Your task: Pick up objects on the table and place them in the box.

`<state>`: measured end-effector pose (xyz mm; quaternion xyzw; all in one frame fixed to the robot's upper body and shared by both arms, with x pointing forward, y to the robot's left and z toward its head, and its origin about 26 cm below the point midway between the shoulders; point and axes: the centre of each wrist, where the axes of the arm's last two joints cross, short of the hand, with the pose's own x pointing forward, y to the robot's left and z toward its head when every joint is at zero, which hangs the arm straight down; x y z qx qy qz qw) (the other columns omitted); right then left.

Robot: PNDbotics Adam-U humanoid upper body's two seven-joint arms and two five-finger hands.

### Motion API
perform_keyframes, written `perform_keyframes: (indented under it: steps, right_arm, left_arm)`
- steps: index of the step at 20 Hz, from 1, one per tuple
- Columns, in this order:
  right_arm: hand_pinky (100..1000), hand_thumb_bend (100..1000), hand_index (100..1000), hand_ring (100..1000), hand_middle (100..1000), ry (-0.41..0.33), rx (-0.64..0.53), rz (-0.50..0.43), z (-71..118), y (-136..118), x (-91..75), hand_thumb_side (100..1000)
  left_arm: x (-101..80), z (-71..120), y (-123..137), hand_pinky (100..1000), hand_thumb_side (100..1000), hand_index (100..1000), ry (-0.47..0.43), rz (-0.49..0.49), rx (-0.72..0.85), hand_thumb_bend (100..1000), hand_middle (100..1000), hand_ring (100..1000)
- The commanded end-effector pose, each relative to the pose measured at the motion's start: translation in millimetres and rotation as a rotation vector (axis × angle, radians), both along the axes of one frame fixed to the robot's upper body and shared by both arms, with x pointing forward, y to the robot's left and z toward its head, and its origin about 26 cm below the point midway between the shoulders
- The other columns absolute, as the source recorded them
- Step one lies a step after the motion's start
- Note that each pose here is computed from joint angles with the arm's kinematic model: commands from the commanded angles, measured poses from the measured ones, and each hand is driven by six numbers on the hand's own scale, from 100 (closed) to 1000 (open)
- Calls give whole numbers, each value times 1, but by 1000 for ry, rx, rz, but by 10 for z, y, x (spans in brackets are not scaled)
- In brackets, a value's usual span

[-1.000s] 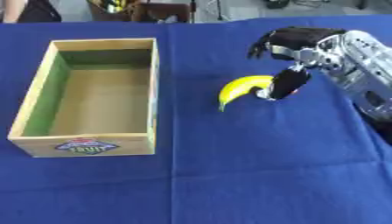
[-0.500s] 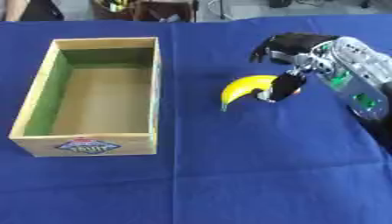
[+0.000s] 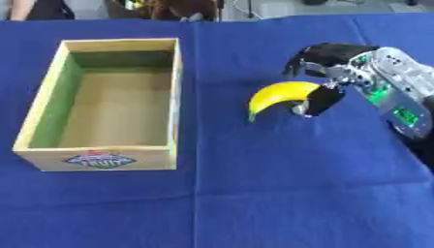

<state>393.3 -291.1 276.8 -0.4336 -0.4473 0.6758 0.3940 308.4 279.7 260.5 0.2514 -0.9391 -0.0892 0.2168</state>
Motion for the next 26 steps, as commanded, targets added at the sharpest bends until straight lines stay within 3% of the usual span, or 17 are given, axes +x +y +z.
perform_keyframes:
  steps: [1, 7, 8, 11, 26]
  right_arm:
    - [885, 265, 850, 890, 736, -32, -2, -22, 91, -80, 1, 386]
    - [885, 265, 850, 890, 736, -35, 1, -25, 74, -98, 22, 386]
    - [880, 209, 834, 882, 721, -36, 1, -25, 74, -99, 23, 384]
    - [875, 198, 828, 877, 713, -52, 19, -44, 74, -134, 47, 383]
    - [866, 183, 811, 870, 691, -64, 38, -83, 16, -248, 127, 372]
  left_arm:
    - [-33, 83, -9, 653, 1000, 1000, -30, -8, 5, 100, 904, 803]
    - [-33, 83, -10, 653, 1000, 1000, -30, -10, 4, 100, 904, 803]
    - [-33, 83, -10, 654, 1000, 1000, -30, -10, 4, 100, 904, 803]
    - [-31, 92, -21, 654, 1000, 1000, -33, -16, 3, 100, 904, 803]
    - [-26, 112, -41, 655, 1000, 1000, -40, -28, 5, 100, 903, 802]
